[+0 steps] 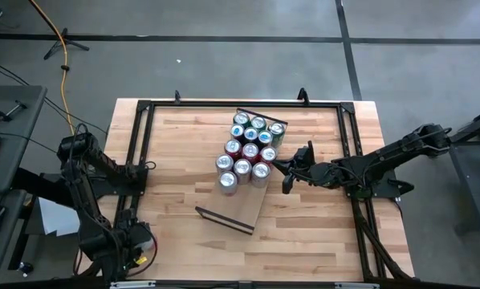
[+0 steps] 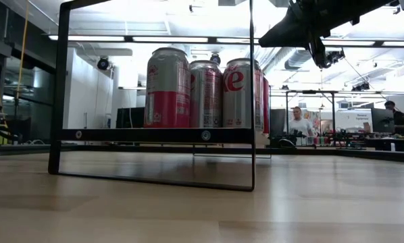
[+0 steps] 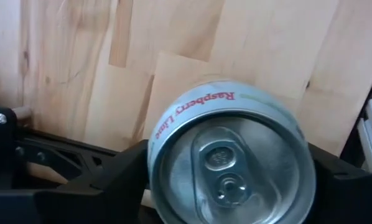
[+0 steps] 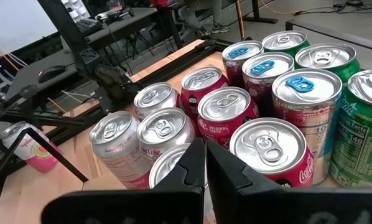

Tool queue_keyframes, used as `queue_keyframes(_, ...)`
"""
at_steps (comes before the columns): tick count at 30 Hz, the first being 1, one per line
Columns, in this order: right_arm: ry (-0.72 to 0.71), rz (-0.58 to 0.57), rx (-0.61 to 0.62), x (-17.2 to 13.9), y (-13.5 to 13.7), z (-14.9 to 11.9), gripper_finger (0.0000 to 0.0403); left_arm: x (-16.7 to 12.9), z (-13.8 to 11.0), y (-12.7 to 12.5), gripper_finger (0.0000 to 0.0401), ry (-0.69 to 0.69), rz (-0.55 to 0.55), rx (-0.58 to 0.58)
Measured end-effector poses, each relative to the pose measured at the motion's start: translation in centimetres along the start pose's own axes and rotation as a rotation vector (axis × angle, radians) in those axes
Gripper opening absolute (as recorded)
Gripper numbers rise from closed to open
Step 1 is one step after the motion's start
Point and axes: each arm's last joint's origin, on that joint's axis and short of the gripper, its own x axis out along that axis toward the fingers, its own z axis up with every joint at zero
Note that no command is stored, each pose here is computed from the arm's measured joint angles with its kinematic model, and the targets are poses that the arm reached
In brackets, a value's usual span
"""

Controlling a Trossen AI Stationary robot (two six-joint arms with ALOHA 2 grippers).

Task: Place canned beverage on shelf
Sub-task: Put the white and pink soda can on the shelf aligned with the other white and pink soda can

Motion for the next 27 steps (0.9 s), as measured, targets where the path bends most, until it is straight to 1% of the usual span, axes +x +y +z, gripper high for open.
queue_keyframes(7,0.001,-0.001,-0.001,0.0,0.0,0.0,0.0000,0.0,0.6,0.1,0.0199,0.008,0.004,-0.032)
queue_keyframes(11,0.007,-0.004,-0.007,0.0,-0.1,-0.1,0.0000,-0.4,1.4,0.1,0.0199,0.016,-0.004,-0.034)
queue_keyframes(13,0.007,-0.004,-0.007,0.0,-0.1,-0.1,0.0000,-1.5,1.8,0.3,0.0199,0.039,-0.046,-0.014)
queue_keyframes(16,0.006,-0.007,-0.007,0.0,-0.1,-0.1,0.0000,-4.5,2.5,1.0,0.0199,0.071,-0.145,0.031)
queue_keyframes(18,0.004,-0.010,-0.007,0.0,-0.1,-0.1,0.0000,-7.2,3.3,2.1,0.0199,0.061,-0.234,0.045)
queue_keyframes(21,0.004,-0.010,-0.007,0.0,-0.1,-0.1,0.0000,-11.8,5.2,4.4,0.0199,-0.009,-0.394,0.003)
queue_keyframes(23,0.003,-0.009,0.006,0.0,-0.1,-0.1,0.0000,-14.7,6.5,6.5,0.0199,-0.104,-0.470,-0.055)
queue_keyframes(25,-0.009,-0.006,0.031,0.0,0.0,0.1,0.0000,-17.3,7.9,8.8,0.0199,-0.253,-0.524,-0.124)
queue_keyframes(27,-0.030,0.004,0.066,0.0,0.1,0.3,0.0000,-19.4,9.1,11.0,0.0199,-0.432,-0.525,-0.188)
